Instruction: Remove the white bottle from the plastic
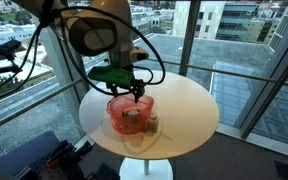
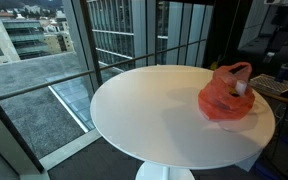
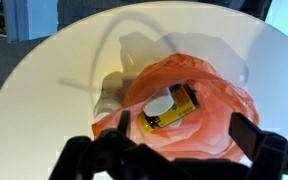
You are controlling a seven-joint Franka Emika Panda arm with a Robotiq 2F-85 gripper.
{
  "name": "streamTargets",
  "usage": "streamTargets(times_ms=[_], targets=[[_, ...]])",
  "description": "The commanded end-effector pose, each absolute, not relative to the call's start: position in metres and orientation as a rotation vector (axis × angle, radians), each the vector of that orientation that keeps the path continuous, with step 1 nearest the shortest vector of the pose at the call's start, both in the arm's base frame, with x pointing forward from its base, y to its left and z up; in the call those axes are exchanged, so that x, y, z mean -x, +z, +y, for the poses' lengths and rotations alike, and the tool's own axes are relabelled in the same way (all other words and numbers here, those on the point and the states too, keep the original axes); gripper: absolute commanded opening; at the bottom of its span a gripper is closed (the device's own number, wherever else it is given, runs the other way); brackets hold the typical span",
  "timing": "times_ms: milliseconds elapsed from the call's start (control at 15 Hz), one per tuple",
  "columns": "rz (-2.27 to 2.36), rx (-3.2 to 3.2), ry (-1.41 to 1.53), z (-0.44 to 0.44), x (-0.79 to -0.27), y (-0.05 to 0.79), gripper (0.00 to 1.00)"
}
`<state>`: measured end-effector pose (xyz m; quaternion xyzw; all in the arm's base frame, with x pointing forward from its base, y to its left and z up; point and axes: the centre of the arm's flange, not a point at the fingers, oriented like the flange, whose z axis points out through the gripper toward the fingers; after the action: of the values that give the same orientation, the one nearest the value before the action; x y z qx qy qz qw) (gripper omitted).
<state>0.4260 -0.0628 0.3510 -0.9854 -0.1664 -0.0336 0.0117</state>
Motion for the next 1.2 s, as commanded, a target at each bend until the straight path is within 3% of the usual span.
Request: streamTargets(times_ms=[0,1133], targets=[[-0.519,3.073,-0.105,-0.063,-0.426,0.351,1.00],[-0.870,2.928,-0.207,-0.055,-0.461,0.269,1.00]])
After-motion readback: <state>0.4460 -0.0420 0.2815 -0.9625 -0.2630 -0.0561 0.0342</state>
